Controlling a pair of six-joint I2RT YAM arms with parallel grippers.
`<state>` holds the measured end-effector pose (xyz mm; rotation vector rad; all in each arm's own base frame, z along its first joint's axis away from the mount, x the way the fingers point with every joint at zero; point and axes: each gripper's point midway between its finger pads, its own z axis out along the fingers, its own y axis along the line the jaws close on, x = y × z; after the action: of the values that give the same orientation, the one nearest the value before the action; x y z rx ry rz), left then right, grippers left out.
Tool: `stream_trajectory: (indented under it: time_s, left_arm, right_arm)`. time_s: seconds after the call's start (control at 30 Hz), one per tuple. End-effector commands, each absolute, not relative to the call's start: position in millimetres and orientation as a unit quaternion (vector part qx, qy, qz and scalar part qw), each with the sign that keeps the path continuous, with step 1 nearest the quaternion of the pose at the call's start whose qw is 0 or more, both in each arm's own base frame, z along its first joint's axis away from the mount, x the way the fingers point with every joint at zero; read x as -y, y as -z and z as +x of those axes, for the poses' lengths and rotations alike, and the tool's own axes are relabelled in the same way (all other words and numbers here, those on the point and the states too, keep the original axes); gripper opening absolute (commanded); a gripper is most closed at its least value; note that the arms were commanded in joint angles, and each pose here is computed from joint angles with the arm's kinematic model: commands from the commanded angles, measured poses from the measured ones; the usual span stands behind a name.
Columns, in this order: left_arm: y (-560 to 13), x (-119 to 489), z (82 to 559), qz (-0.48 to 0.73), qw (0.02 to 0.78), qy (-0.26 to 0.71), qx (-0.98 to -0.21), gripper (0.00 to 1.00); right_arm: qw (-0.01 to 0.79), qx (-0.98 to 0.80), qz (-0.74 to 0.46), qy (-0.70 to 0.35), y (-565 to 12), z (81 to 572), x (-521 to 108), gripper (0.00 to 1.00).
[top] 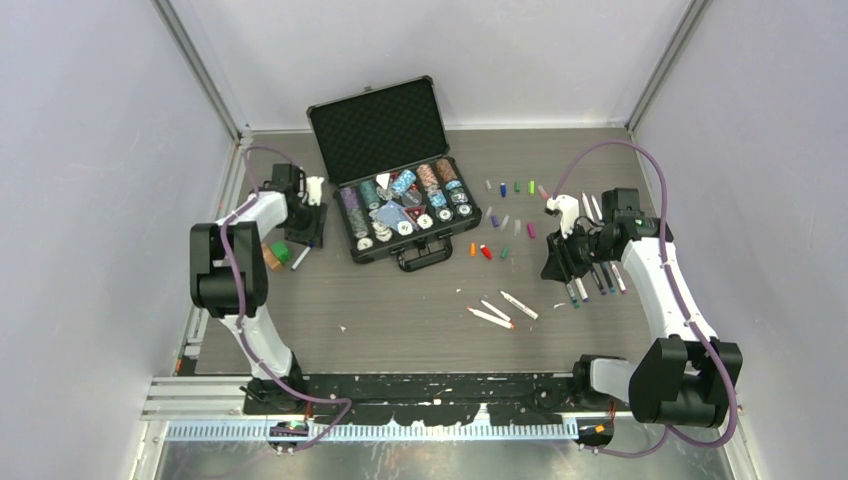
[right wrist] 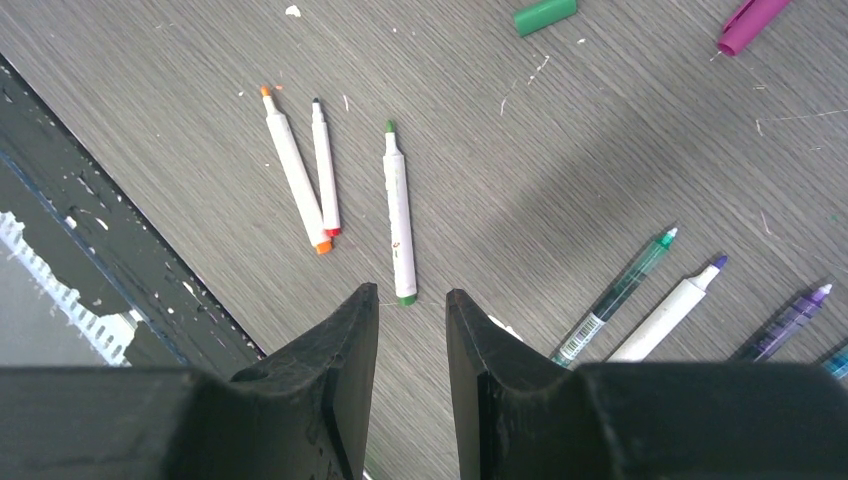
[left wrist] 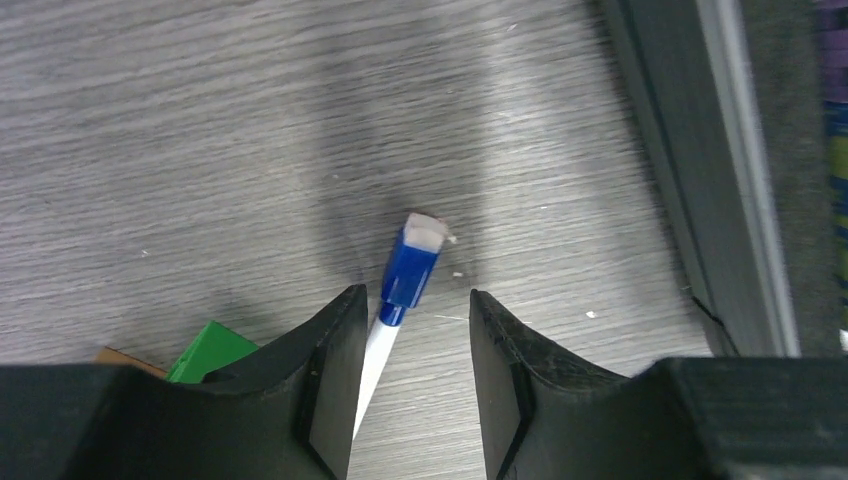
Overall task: Open the pen caps
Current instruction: Pick up the pen from the center of the board.
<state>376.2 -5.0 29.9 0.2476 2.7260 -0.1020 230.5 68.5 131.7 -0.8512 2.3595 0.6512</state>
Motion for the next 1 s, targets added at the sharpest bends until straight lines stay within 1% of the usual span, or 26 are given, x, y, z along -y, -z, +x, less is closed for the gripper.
stream_trajectory:
  time_s: [0.0, 0.1, 0.2, 0.33, 0.57, 0.6, 0.7, 0.73, 0.77, 0.8, 0.9, 0.97]
  left_arm:
    - [-37, -1, 386, 0.079, 0.209, 0.052, -0.973, 0.44]
    - [-34, 0, 386, 0.076, 0.204, 0.056, -0.974, 0.43]
    - [-26, 0, 385, 0.073, 0.195, 0.059, -0.976, 0.39]
    - [-23, 2, 387, 0.068, 0.190, 0.065, -0.977, 0.39]
    - [-17, 4, 387, 0.054, 0.179, 0.072, -0.980, 0.32]
    - [-17, 4, 387, 0.051, 0.178, 0.071, -0.980, 0.30]
    - [-20, 4, 387, 0.045, 0.182, 0.069, -0.980, 0.18]
    - [-23, 4, 386, 0.042, 0.186, 0.069, -0.979, 0.12]
    - [-28, 3, 387, 0.038, 0.192, 0.067, -0.978, 0.01]
    - [-36, 2, 387, 0.033, 0.201, 0.063, -0.977, 0.00]
    - [-69, 3, 387, 0.016, 0.243, 0.060, -0.968, 0.00]
    - [-101, 7, 385, -0.008, 0.286, 0.071, -0.956, 0.00]
  right_arm:
    - [0.290, -0.866, -0.328, -0.242, -141, 232, -71, 0.37]
    - [0.288, -0.866, -0.328, -0.243, -141, 232, -71, 0.37]
    - [0.287, -0.867, -0.328, -0.243, -140, 232, -70, 0.36]
    - [0.288, -0.866, -0.329, -0.244, -141, 232, -71, 0.37]
    - [0.289, -0.864, -0.330, -0.246, -142, 231, -72, 0.36]
    - [0.289, -0.864, -0.330, -0.246, -143, 231, -72, 0.37]
    - [0.291, -0.863, -0.331, -0.248, -144, 230, -73, 0.37]
    - [0.292, -0.862, -0.332, -0.249, -145, 230, -73, 0.37]
    - [0.293, -0.861, -0.332, -0.250, -146, 230, -74, 0.37]
    - [0.294, -0.860, -0.332, -0.252, -147, 230, -74, 0.36]
    - [0.299, -0.855, -0.334, -0.259, -151, 228, -77, 0.37]
    - [0.305, -0.849, -0.336, -0.270, -156, 226, -82, 0.37]
